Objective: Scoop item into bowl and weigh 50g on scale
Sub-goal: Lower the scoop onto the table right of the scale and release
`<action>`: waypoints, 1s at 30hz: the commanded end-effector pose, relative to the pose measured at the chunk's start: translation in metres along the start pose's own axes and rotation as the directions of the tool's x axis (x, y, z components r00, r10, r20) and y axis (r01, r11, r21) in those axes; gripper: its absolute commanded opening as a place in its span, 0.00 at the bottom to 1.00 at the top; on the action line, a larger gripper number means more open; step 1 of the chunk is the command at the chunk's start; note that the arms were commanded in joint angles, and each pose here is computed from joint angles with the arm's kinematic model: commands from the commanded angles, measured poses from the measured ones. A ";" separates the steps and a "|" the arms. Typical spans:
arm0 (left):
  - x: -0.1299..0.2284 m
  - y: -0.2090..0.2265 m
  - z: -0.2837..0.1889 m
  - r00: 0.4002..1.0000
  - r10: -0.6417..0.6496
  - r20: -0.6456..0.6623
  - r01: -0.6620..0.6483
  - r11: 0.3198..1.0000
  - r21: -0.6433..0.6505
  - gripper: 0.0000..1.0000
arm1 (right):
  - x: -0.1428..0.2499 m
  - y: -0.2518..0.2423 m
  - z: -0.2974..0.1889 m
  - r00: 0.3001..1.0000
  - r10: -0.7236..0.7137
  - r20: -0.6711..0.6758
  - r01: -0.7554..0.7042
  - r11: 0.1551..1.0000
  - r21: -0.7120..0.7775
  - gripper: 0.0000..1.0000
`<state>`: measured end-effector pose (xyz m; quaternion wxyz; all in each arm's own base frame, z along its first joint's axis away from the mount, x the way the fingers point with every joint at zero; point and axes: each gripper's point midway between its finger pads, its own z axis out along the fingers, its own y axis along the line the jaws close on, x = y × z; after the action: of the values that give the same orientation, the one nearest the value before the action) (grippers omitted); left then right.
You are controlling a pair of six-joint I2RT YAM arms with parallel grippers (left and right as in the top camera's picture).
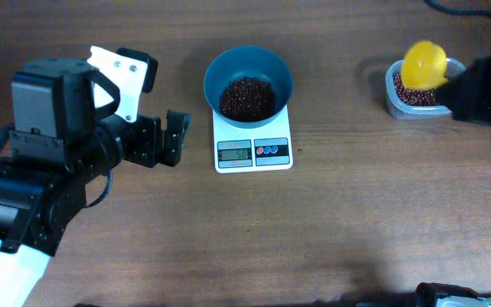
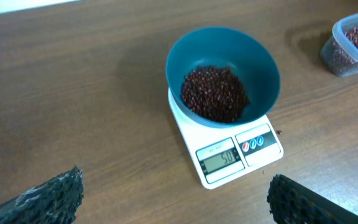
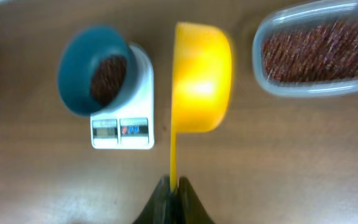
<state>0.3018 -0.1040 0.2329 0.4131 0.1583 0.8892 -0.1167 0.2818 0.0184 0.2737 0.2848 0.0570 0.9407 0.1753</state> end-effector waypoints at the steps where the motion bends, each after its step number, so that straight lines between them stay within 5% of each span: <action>1: -0.003 -0.001 -0.001 1.000 0.014 0.009 -0.014 1.000 0.007 0.99 | 0.034 0.008 0.066 0.996 0.051 -0.077 -0.067 0.973 -0.220 0.04; 4: -0.003 -0.001 -0.001 1.000 0.014 0.009 -0.014 1.000 0.007 0.99 | 0.058 0.023 0.102 0.994 0.071 -0.078 -0.098 0.893 -0.439 0.04; 11: -0.003 -0.001 -0.001 1.000 0.014 0.009 -0.014 1.000 0.007 0.99 | 0.161 -0.032 0.151 0.888 0.372 -0.270 -0.448 0.831 -0.329 0.04; 16: -0.003 -0.001 -0.001 1.000 0.014 0.009 -0.014 1.000 0.007 0.99 | 0.171 -0.062 0.155 0.846 0.491 -0.206 -0.532 0.784 -0.320 0.05; 21: -0.003 -0.001 -0.001 1.000 0.014 0.009 -0.014 1.000 0.007 0.99 | 0.168 -0.065 0.155 0.854 0.486 -0.186 -0.521 0.792 -0.319 0.47; 23: -0.003 -0.001 -0.001 1.000 0.014 0.009 -0.014 1.000 0.007 0.99 | 0.169 -0.068 0.156 0.850 0.493 -0.183 -0.526 0.796 -0.299 0.74; 24: -0.003 -0.001 -0.001 1.000 0.014 0.009 -0.014 1.000 0.007 0.99 | 0.170 -0.071 0.158 0.848 0.499 -0.179 -0.530 0.800 -0.281 0.99; 27: -0.003 -0.001 -0.001 1.000 0.014 0.009 -0.014 1.000 0.007 0.99 | 0.177 -0.097 0.164 0.767 0.624 -0.151 -0.640 0.761 -0.108 0.99; 30: -0.003 -0.001 -0.001 1.000 0.014 0.009 -0.014 1.000 0.007 0.99 | 0.166 -0.110 0.163 0.758 0.644 -0.101 -0.650 0.758 -0.053 0.99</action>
<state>0.3021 -0.1040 0.2334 0.4140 0.1582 0.8888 -0.1166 0.2296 0.0181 0.0270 0.1646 0.3299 0.8596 0.3538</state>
